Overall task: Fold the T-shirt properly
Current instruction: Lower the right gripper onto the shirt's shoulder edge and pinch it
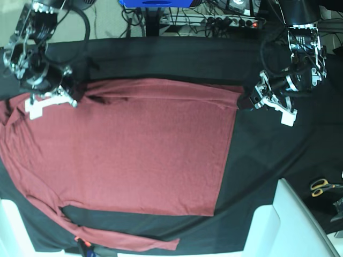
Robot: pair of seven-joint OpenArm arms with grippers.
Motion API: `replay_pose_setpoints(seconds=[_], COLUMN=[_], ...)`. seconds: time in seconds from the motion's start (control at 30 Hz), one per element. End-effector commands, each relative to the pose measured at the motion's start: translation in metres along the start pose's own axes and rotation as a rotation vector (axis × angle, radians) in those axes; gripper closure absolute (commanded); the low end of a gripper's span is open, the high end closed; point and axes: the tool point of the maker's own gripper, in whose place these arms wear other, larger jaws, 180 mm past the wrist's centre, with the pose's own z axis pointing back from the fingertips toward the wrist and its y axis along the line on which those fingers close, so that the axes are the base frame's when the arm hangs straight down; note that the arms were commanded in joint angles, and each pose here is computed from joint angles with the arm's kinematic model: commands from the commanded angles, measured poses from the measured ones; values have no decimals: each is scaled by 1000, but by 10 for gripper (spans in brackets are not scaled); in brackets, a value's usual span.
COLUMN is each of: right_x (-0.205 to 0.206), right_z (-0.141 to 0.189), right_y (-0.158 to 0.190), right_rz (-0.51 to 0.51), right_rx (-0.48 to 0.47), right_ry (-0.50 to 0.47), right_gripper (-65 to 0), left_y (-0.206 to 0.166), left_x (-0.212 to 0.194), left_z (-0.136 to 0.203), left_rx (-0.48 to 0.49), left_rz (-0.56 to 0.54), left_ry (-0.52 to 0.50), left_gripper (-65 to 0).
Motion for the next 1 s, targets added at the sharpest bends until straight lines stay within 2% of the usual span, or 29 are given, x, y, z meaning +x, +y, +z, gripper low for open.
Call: replay_pose_setpoints(seconds=[0.0,0.1,0.17,0.37,0.77,0.97], right_x=[12,20,19,23,46,43], right_z=[2,0,-4,-16,-17,-30], right_y=[10,19,15,7,20,14], right_rz=[16,14,-25,-59,-40,-72], right_rx=[24,38,23,10,31,22], right_ry=[-24,-23,-12,18,-17,13], right_gripper=[-6,-6,-6,-5,-5,-5], left_y=[-7,-7,-8,-8,-22,-29], left_x=[13,13,14,15,33,39], left_z=[4,4,4,4,1,-2], left_rx=[-21,-23,-24,-25,-53,-65], left_rz=[-18,-17,-17,-16,-41,-51], left_ry=[-28,-29,-31,-33,-62,-69], left_gripper=[0,0,0,0,0,0])
